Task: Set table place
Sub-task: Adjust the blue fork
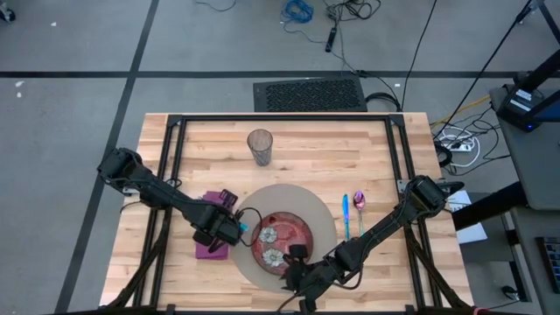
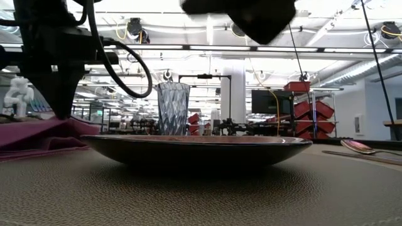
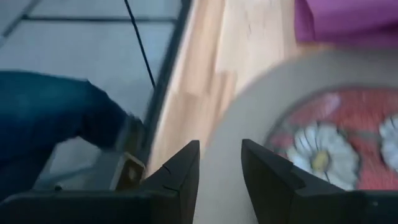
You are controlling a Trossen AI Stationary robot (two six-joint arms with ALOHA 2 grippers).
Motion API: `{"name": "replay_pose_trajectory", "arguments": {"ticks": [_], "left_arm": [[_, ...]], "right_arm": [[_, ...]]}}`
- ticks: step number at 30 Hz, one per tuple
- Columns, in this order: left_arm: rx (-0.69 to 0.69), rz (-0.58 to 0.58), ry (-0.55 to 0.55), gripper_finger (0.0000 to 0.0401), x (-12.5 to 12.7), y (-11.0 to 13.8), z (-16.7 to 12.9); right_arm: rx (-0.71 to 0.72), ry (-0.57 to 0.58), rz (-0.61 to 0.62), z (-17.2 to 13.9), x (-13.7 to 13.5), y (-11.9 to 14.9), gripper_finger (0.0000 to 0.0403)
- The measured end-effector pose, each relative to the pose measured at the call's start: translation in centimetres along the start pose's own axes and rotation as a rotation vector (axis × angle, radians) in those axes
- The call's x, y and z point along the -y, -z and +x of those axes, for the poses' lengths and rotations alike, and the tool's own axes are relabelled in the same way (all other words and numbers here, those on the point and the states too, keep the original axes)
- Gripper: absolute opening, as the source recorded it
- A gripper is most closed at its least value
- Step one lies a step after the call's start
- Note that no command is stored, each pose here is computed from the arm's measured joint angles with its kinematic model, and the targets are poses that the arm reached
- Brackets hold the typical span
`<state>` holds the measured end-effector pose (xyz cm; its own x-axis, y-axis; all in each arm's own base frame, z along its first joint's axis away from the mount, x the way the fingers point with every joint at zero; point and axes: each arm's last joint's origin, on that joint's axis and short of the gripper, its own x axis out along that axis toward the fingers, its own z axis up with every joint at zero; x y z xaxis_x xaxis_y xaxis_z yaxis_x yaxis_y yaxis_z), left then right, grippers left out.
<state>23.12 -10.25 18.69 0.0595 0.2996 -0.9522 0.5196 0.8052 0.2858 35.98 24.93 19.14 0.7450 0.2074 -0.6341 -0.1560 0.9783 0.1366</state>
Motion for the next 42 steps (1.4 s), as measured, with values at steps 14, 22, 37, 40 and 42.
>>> {"name": "replay_pose_trajectory", "arguments": {"ticks": [14, 22, 37, 40, 42], "left_arm": [[0.005, -0.011, 0.029, 0.001, 0.1, 0.0, 0.0], [0.015, -0.016, 0.033, 0.0046, 0.1, -0.1, 0.0], [0.121, 0.057, 0.019, 0.0049, -0.1, -1.8, 0.8], [0.088, 0.048, 0.061, 0.005, -0.4, -2.1, 1.8], [0.07, 0.044, 0.076, 0.005, -0.5, -2.4, 2.5]], "right_arm": [[0.085, -0.014, -0.015, 0.0, -0.2, -0.8, 0.0105], [0.085, -0.017, -0.001, 0.0, -0.3, -0.8, 0.0105], [0.087, -0.02, 0.001, -0.1, -0.5, -0.7, 0.0105], [0.086, -0.021, 0.004, -0.1, -0.5, -0.7, 0.0105], [0.086, -0.021, 0.003, -0.1, -0.5, -0.7, 0.0105]]}}
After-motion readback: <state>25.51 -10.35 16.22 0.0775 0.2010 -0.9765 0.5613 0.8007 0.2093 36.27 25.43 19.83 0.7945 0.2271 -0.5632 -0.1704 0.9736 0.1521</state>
